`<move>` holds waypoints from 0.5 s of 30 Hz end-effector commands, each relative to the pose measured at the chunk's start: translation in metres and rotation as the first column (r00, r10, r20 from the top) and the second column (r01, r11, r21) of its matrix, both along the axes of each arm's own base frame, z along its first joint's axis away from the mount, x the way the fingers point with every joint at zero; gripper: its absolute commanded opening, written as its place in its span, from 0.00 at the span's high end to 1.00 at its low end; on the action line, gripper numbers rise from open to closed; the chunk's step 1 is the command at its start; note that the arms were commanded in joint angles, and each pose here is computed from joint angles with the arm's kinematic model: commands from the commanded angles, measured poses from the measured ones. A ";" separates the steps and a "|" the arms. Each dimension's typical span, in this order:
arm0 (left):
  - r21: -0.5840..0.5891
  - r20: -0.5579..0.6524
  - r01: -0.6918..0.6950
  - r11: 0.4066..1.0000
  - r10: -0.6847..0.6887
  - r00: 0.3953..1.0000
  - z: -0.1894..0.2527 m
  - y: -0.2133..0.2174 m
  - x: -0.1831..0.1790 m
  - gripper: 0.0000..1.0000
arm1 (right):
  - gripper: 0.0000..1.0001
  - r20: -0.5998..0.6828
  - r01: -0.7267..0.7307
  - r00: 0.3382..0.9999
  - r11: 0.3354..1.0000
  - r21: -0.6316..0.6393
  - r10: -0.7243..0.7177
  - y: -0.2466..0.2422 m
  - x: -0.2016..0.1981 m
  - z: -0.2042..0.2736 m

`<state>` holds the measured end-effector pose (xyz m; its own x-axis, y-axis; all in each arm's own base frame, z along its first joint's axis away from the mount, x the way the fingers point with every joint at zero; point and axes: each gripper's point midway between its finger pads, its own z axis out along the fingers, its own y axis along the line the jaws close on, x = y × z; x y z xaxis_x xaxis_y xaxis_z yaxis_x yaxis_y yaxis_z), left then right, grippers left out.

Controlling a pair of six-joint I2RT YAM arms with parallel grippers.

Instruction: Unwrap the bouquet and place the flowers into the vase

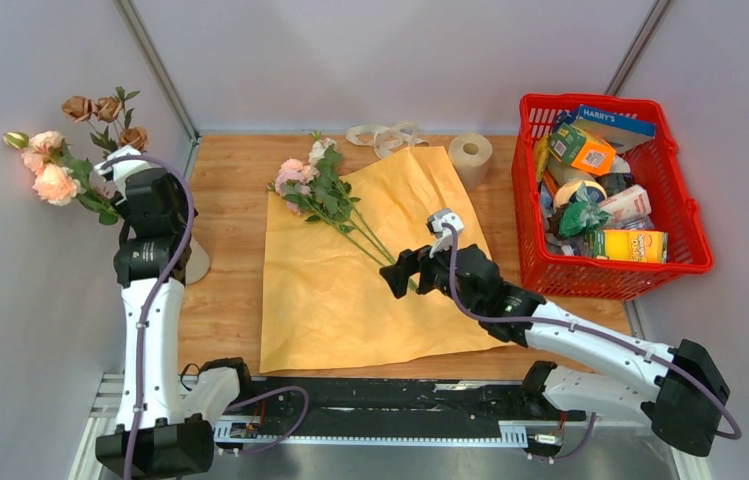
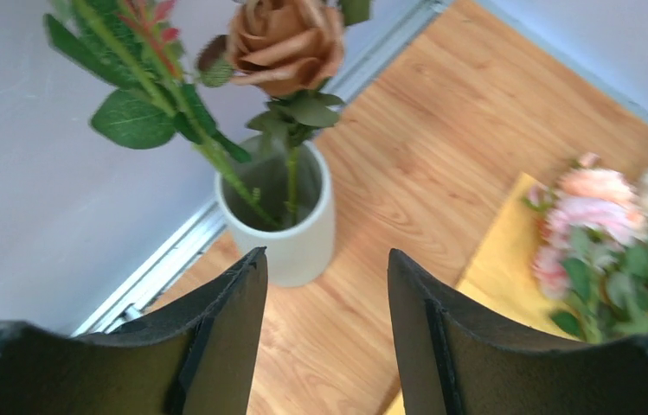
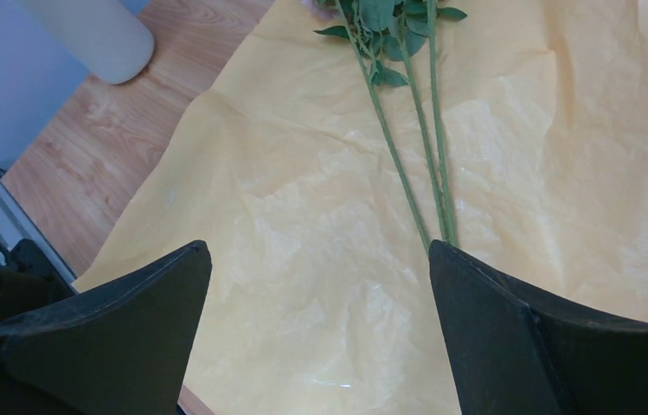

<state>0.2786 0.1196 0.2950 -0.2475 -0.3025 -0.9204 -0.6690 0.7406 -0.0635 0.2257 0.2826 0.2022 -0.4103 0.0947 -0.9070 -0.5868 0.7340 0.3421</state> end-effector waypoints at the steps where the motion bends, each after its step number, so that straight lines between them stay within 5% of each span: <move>1: -0.133 0.038 0.209 0.969 -0.206 0.978 0.008 -0.043 -0.003 0.39 | 0.00 0.041 0.058 0.998 0.998 -0.024 -0.057 -0.002 0.018 0.009; 5: -0.251 0.125 0.429 0.868 -0.411 0.903 0.003 -0.092 -0.003 0.38 | 0.00 0.052 0.068 0.997 0.994 -0.088 -0.063 -0.003 0.029 -0.002; 7: -0.319 0.221 0.579 0.751 -0.535 0.815 0.003 -0.130 -0.007 0.38 | 0.01 0.048 0.076 0.996 0.990 -0.120 -0.071 -0.005 0.036 -0.011; 15: -0.410 0.373 0.746 0.524 -0.650 0.662 -0.029 -0.185 -0.023 0.37 | 0.17 0.017 0.071 0.998 0.967 -0.246 -0.069 -0.005 0.065 -0.047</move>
